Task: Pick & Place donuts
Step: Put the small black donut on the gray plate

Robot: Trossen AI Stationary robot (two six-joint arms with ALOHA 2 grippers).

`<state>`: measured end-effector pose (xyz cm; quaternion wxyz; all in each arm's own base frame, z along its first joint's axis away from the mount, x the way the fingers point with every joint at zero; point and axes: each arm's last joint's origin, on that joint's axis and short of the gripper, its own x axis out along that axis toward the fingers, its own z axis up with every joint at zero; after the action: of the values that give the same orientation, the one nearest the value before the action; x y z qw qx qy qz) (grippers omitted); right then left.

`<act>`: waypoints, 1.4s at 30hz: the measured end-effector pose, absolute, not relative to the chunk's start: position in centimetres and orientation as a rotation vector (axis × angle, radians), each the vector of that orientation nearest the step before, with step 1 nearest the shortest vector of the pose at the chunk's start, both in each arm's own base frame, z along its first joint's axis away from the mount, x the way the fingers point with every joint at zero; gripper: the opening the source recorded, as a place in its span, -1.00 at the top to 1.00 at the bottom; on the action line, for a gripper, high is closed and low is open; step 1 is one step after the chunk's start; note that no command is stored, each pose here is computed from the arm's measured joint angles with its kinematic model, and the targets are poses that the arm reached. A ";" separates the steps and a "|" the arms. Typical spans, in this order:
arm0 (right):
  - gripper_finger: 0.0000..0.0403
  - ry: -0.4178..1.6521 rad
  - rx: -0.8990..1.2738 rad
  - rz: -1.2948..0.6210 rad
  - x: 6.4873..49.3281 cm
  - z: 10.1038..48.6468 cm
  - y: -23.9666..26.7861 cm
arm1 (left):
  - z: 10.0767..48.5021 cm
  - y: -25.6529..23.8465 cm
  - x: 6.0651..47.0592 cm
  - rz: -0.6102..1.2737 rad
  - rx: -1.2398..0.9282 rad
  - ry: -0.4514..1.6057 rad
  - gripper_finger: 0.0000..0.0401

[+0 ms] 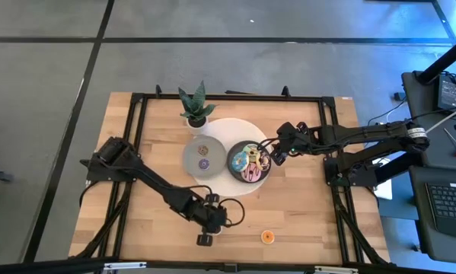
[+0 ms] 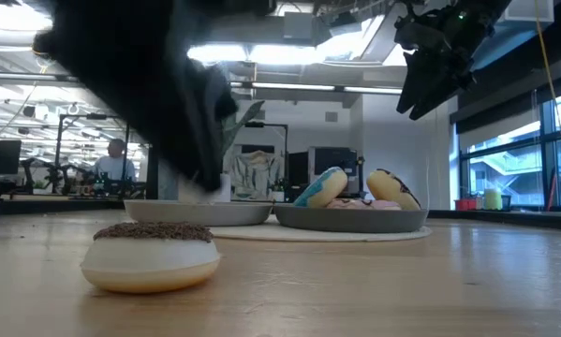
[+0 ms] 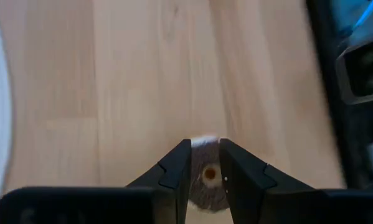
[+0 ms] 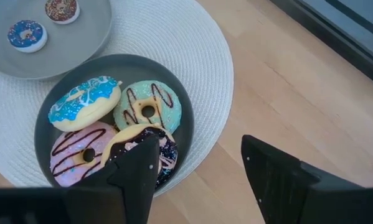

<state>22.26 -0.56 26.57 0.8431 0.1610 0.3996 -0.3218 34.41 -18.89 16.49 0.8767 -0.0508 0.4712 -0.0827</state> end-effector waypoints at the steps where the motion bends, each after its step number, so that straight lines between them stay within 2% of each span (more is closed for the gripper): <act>1: -0.14 0.844 0.340 -0.679 22.3 26.6 -0.6 | 16.0 -18.9 34.4 -0.169 -0.100 1.000 0.61; 18: -0.12 0.843 0.341 -0.679 22.3 26.6 -0.6 | 14.4 -18.7 33.8 -0.160 -0.066 1.128 0.78; 26: -0.14 0.840 0.342 -0.679 22.3 26.6 -0.6 | 14.3 -18.7 33.8 -0.155 -0.058 1.129 0.97; 30: -0.12 0.838 0.343 -0.679 22.3 26.6 -0.6 | 14.6 -18.5 33.6 -0.115 -0.090 1.148 0.95; 35: -0.13 0.839 0.343 -0.679 22.3 26.6 -0.6 | 17.0 -16.4 32.0 -0.005 -0.107 1.244 0.96; 42: -0.12 0.825 0.405 -0.688 22.3 26.6 -0.5 | 22.9 -10.9 29.4 0.214 -0.031 1.225 0.97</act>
<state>22.35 -0.51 26.59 0.8398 0.1917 0.3901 -0.3254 29.43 -10.90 22.92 0.8128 -0.0146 0.5737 0.1005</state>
